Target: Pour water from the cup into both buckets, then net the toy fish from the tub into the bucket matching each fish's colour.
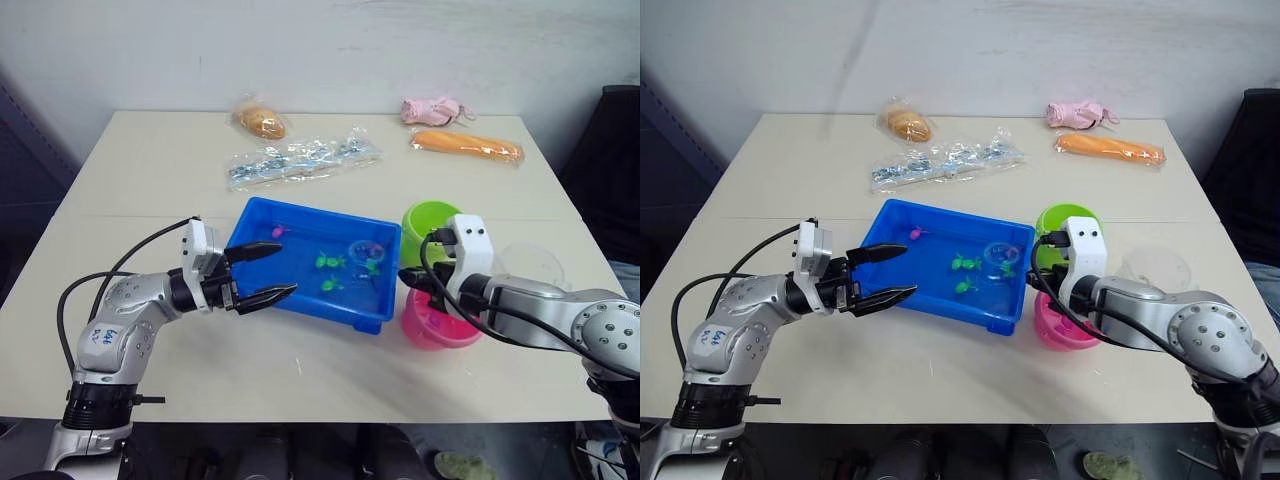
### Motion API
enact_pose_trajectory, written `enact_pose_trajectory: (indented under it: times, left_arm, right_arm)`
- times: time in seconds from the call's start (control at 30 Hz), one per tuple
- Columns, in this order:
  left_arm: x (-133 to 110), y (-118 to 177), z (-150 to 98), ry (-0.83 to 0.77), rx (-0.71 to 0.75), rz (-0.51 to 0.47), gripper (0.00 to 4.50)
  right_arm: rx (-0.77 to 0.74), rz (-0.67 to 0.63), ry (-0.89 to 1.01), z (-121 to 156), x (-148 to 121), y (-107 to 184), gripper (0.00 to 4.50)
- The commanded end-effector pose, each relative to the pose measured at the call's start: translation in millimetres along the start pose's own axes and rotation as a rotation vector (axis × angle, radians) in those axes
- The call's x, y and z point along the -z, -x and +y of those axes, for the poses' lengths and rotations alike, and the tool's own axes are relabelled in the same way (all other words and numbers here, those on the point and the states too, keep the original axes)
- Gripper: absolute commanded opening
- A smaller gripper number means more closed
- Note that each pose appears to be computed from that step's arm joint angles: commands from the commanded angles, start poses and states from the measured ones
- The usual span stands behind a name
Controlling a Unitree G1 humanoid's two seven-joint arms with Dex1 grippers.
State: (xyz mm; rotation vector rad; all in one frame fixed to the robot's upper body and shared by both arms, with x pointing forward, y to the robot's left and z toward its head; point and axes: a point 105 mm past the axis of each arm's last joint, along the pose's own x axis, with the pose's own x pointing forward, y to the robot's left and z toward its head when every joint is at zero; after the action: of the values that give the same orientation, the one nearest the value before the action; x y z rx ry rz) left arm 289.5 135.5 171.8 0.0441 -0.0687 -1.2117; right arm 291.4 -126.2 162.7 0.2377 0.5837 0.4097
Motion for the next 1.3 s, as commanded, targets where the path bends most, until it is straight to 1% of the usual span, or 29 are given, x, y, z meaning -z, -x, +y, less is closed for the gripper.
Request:
enact_pose_trajectory:
  times: [0.03, 0.23, 0.37, 0.5, 0.8, 1.07, 1.3]
  left_arm:
    - [-12.6, 2.2, -2.8, -0.050, 0.007, -0.024, 4.46]
    - [-12.8, 2.6, -3.4, -0.055, 0.007, -0.024, 4.46]
    - [-12.9, 2.9, -4.2, -0.056, 0.007, -0.024, 4.46]
    - [-12.6, 2.6, -4.4, -0.057, 0.005, -0.023, 4.46]
    - [-13.3, 0.3, -3.1, -0.060, 0.001, -0.029, 4.46]
    - [-14.2, -2.5, -2.2, -0.064, -0.001, -0.039, 4.46]
    - [-13.7, -2.5, -2.5, -0.063, -0.005, -0.042, 4.46]
  right_arm:
    - [-0.071, -0.008, -0.037, 12.0, -4.1, 6.6, 0.00]
    - [-0.081, 0.010, -0.058, 13.4, 0.9, 5.3, 0.00]
    - [-0.053, 0.015, -0.111, 4.8, 3.3, 3.8, 0.00]
    - [-0.038, 0.018, -0.149, 1.9, 3.6, 2.9, 0.00]
    - [0.023, -0.040, -0.186, -4.0, -8.5, -0.6, 0.00]
    - [0.060, -0.060, -0.178, -4.3, -16.8, -3.8, 0.00]
    - [0.081, -0.058, -0.088, -2.8, -18.9, -3.2, 0.00]
